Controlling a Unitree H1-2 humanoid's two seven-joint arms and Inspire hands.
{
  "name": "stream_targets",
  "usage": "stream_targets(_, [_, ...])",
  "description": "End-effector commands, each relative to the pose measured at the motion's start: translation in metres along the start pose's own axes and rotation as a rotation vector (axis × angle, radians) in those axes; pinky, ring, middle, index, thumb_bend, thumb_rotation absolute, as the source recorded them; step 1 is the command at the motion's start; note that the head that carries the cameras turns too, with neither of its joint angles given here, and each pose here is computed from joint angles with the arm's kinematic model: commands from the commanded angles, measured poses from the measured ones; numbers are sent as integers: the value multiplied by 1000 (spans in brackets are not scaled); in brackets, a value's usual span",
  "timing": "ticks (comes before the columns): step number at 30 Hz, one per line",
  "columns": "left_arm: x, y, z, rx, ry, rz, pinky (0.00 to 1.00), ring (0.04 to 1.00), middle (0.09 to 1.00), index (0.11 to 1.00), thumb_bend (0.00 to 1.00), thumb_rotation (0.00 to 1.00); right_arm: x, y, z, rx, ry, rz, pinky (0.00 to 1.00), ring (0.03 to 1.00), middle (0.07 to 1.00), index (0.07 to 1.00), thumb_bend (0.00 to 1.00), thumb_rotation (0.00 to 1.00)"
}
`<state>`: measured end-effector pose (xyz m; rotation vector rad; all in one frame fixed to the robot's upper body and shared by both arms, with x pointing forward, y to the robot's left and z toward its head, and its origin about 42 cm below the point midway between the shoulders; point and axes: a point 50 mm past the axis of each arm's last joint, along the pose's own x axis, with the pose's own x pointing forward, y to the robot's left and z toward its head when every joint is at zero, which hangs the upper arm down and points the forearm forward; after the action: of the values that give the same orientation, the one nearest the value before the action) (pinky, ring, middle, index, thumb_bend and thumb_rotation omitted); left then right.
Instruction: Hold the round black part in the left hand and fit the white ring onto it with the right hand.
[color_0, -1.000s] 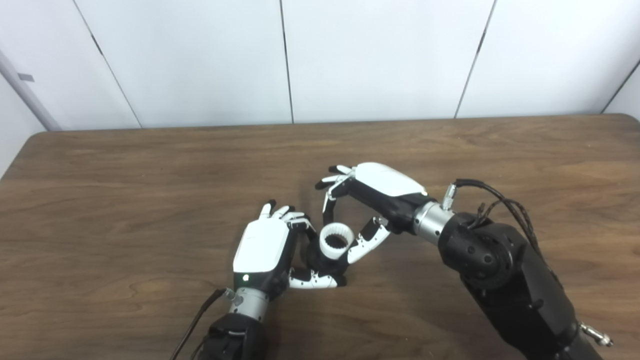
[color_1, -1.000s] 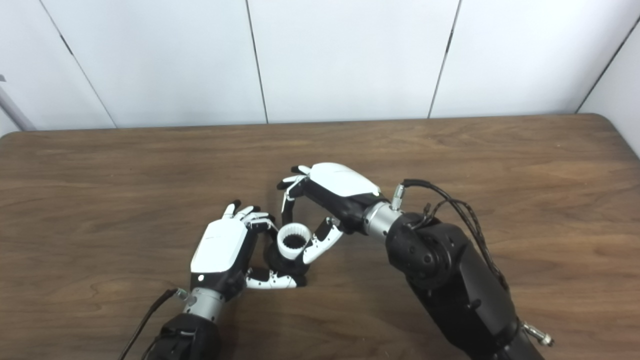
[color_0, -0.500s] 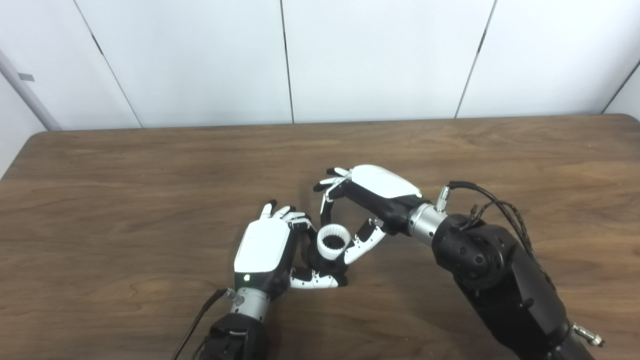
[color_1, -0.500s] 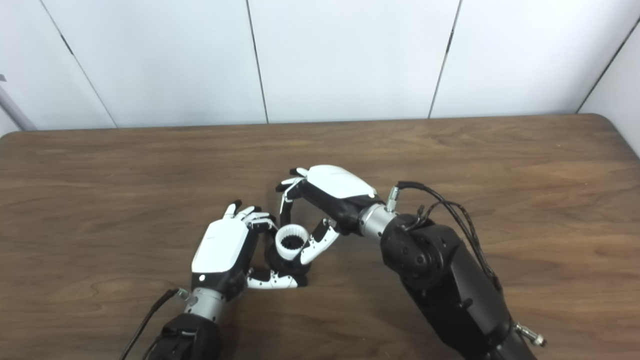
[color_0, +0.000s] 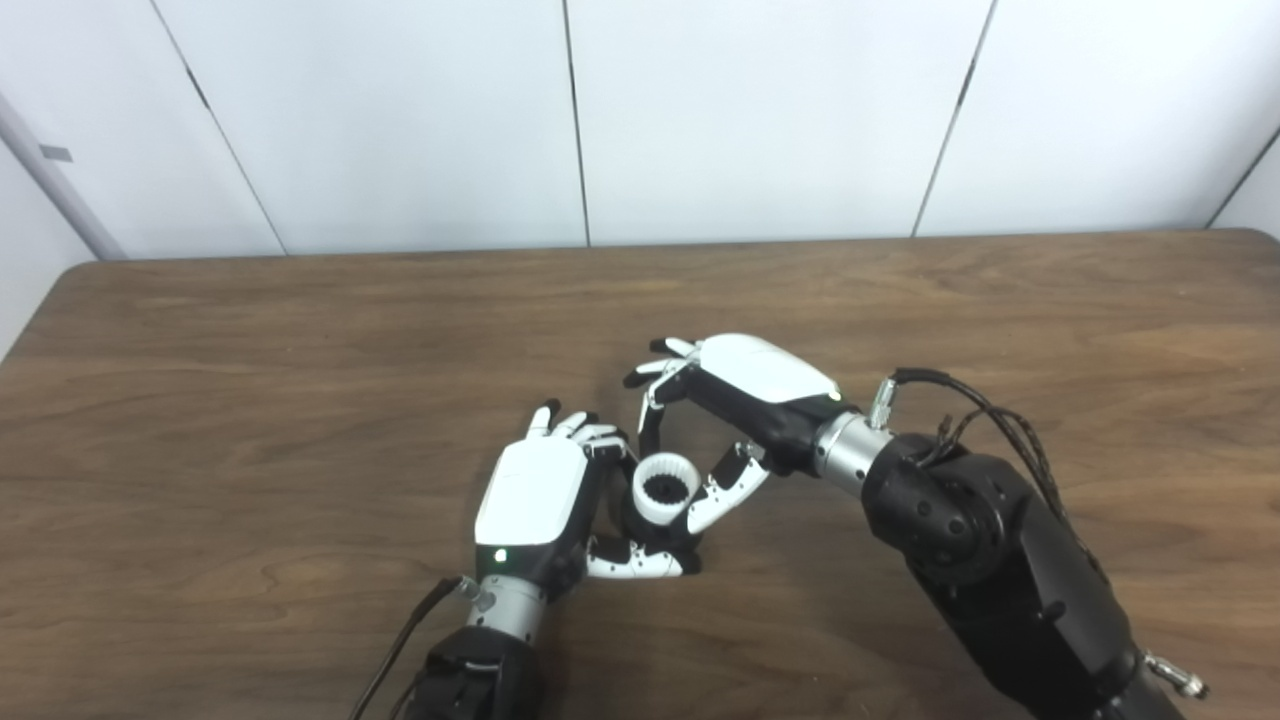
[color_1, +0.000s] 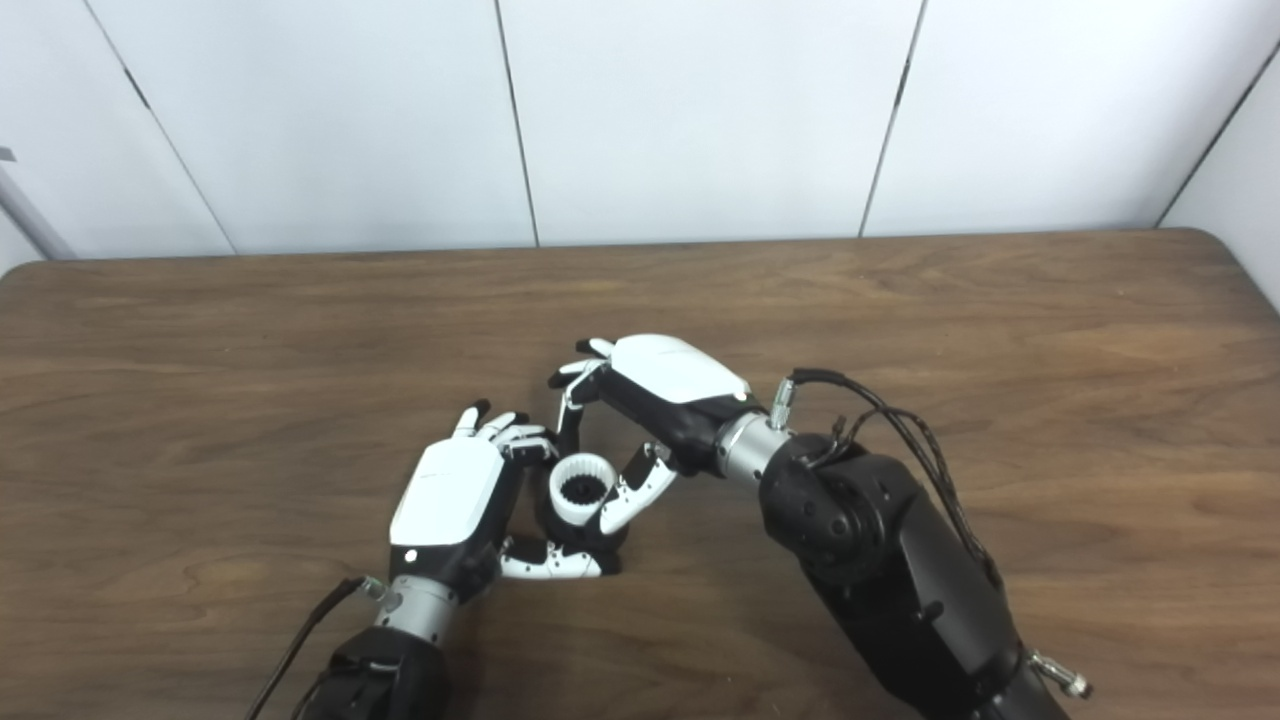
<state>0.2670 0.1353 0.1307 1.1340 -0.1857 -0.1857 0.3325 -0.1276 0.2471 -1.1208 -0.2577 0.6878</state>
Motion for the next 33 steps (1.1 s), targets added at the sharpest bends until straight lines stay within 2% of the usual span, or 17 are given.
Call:
stream_targets(1, [2, 0, 5, 2, -16, -11, 1000, 886, 779, 487, 523, 57, 3, -13, 11, -34, -42, -50, 1000, 989, 869, 484, 523, 131])
stream_targets(14, [1, 1, 4, 5, -25, -2, 1000, 879, 773, 487, 523, 57, 8, -14, 7, -50, -59, -59, 1000, 985, 865, 485, 522, 130])
stream_targets(33, [0, 1, 4, 1, -26, 2, 1000, 882, 766, 486, 522, 57, 8, -14, -1, -45, -17, -63, 1000, 985, 863, 485, 522, 130])
